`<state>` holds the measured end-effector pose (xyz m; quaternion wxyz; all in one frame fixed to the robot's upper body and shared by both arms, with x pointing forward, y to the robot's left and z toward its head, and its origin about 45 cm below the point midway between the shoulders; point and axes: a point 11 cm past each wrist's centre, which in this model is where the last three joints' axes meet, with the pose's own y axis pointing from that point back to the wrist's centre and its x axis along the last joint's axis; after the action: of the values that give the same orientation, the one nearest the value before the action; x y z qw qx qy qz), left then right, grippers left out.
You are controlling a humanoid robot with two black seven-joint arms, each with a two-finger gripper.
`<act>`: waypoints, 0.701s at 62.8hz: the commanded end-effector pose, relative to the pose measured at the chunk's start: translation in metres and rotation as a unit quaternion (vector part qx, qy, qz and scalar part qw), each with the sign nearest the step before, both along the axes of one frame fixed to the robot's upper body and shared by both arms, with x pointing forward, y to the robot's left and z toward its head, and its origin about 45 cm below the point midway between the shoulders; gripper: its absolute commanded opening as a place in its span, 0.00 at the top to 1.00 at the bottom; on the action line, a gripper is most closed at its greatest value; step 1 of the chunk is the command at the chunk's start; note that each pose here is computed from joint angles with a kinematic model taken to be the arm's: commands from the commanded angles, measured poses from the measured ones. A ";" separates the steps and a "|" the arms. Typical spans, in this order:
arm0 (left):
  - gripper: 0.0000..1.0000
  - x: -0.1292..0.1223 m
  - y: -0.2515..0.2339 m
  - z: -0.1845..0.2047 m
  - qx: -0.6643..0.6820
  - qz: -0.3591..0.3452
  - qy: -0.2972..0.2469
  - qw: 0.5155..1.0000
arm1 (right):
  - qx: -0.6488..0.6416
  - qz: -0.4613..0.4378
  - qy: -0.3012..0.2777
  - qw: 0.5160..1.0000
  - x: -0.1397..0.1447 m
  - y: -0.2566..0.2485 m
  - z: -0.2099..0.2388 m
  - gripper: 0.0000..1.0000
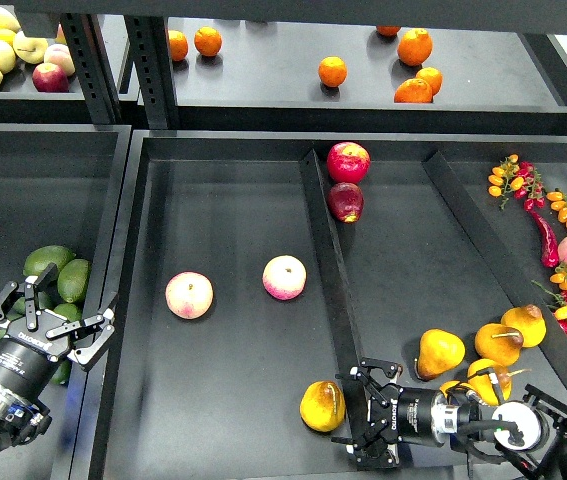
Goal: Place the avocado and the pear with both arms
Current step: 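Lower the open right gripper around the yellow-orange pear, then close the right gripper on the pear and lift it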
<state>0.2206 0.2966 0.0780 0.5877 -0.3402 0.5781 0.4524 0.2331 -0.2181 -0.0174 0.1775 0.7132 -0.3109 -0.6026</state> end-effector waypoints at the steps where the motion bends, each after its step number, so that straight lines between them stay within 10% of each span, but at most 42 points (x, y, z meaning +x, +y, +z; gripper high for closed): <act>1: 0.01 -0.001 0.000 -0.001 0.002 -0.002 0.002 1.000 | 0.001 -0.003 0.003 1.000 -0.001 0.003 -0.002 0.01; 44: 0.01 -0.007 -0.002 -0.005 0.005 -0.006 0.010 1.000 | 0.018 -0.036 0.007 0.999 0.004 0.009 -0.004 0.38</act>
<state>0.2144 0.2940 0.0735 0.5868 -0.3301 0.5833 0.4544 0.2375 -0.2085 -0.0210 0.1490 0.7023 -0.3226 -0.6168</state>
